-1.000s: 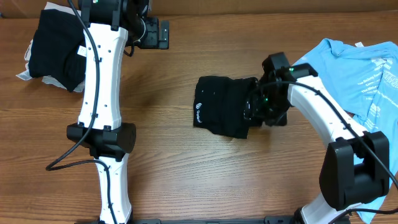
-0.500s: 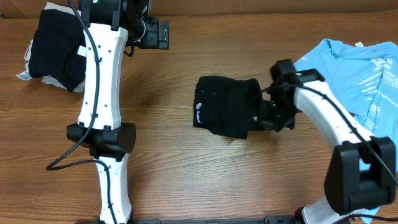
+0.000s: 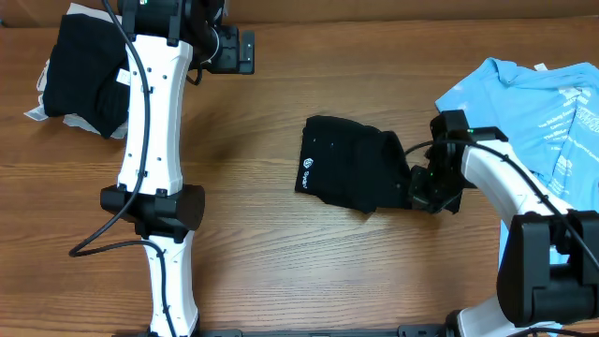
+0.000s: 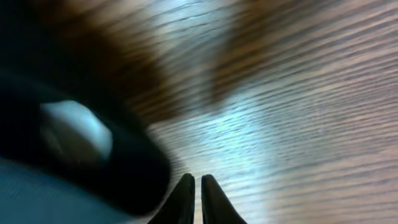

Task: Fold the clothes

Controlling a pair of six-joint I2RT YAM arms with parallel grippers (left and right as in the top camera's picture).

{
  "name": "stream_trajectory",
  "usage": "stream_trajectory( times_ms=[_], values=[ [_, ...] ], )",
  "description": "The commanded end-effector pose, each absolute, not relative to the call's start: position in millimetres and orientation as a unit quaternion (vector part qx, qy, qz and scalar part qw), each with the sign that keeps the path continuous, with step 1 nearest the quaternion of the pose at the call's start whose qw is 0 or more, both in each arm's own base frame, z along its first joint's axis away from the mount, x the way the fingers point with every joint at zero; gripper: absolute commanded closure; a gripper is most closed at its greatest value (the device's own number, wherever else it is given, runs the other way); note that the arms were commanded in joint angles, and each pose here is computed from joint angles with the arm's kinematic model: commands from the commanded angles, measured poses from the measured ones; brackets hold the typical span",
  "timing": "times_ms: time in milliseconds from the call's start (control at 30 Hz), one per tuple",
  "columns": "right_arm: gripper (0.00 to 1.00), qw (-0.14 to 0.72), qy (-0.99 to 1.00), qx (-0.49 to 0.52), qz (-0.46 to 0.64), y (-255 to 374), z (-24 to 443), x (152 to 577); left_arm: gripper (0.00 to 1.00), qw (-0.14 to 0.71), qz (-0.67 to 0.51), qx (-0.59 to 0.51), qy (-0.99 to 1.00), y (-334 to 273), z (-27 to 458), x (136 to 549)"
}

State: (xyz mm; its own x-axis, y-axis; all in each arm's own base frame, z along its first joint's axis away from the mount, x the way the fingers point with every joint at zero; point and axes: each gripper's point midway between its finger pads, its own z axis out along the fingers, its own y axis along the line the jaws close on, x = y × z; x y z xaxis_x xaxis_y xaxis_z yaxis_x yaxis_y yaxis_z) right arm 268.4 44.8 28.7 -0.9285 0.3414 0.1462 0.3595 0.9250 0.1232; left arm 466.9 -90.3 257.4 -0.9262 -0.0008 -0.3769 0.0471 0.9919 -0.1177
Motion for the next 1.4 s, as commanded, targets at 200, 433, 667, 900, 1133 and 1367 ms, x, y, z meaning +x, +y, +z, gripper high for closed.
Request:
stream_trajectory(
  times_ms=[200,433,667,900,1133,1367],
  values=[
    [0.28,0.027,-0.977,-0.191,-0.087,35.8,40.7,285.4,0.00,0.188,-0.084,0.026,0.978,-101.0,259.4,463.1],
    [0.05,-0.035,-0.972,-0.180,-0.145,44.2,109.1,326.5,0.00,0.140,-0.167,0.100,0.971,-165.6,248.0,440.6],
    [0.00,-0.066,-0.975,-0.171,-0.121,29.2,131.9,340.5,0.00,0.035,-0.143,0.204,0.968,-231.0,190.5,390.1],
    [0.00,-0.068,-0.974,-0.184,-0.116,19.1,131.2,340.8,0.00,-0.053,-0.107,0.261,0.958,-275.4,101.7,342.2],
    [0.00,-0.069,-0.974,-0.188,-0.107,14.0,130.6,340.9,0.00,-0.053,-0.110,0.277,0.953,-295.8,56.6,330.6],
    [0.00,-0.073,-0.974,-0.188,-0.108,13.8,130.9,342.8,0.00,-0.029,-0.046,0.272,0.961,-272.9,8.9,341.0]
  ],
)
